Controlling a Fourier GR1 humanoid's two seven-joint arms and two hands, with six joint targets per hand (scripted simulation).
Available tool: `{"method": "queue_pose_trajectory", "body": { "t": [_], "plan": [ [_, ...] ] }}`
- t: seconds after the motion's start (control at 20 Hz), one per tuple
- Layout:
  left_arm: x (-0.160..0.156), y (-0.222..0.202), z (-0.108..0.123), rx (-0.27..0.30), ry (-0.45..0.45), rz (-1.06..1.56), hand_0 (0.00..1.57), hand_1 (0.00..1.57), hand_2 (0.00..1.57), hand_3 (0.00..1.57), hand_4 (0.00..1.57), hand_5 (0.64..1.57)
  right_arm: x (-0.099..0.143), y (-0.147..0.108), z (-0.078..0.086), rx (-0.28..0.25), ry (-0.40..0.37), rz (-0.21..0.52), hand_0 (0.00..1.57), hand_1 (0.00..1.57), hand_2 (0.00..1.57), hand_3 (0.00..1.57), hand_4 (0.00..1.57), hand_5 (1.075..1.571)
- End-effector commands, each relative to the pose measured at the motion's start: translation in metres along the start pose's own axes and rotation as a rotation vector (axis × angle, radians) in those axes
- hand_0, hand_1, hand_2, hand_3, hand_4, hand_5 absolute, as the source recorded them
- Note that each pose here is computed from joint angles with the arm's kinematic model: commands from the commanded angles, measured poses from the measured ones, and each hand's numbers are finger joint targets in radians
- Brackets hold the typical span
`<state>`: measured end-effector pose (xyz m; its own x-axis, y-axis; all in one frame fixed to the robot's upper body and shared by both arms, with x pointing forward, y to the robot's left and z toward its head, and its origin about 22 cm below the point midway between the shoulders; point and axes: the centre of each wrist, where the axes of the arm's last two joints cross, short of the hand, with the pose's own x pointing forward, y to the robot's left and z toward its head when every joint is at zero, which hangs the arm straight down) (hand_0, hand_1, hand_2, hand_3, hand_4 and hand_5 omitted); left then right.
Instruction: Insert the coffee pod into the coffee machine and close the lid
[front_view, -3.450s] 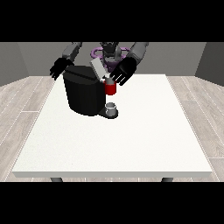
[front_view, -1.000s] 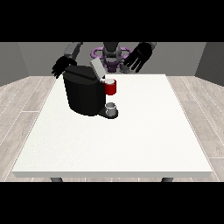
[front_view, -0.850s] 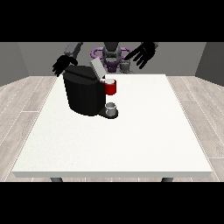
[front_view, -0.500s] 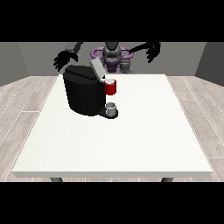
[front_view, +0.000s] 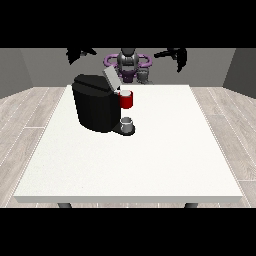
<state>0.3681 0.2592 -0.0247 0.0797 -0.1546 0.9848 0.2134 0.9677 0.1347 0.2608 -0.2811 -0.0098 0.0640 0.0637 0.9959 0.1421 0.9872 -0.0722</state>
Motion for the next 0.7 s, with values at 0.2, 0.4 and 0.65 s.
{"method": "queue_pose_trajectory", "body": {
  "t": [0.2, 0.4, 0.65],
  "plan": [
    [-0.028, -0.017, 0.026, -0.012, -0.008, 0.129, 0.00, 0.00, 0.00, 0.00, 0.14, 1.571, 0.029, 0.015, -0.013, 0.084, -0.100, -0.010, 0.00, 0.00, 0.00, 0.00, 0.00, 1.571],
    [-0.009, -0.027, 0.021, -0.026, -0.032, 0.125, 0.00, 0.00, 0.00, 0.00, 0.00, 1.571, 0.059, 0.005, -0.031, 0.149, -0.124, 0.035, 0.00, 0.00, 0.00, 0.00, 0.00, 1.571],
    [0.013, -0.007, 0.028, 0.024, -0.106, 0.115, 0.00, 0.00, 0.00, 0.00, 0.10, 1.571, 0.066, 0.033, -0.033, 0.223, -0.198, 0.080, 0.00, 0.00, 0.00, 0.00, 0.22, 1.571]
  ]
}}
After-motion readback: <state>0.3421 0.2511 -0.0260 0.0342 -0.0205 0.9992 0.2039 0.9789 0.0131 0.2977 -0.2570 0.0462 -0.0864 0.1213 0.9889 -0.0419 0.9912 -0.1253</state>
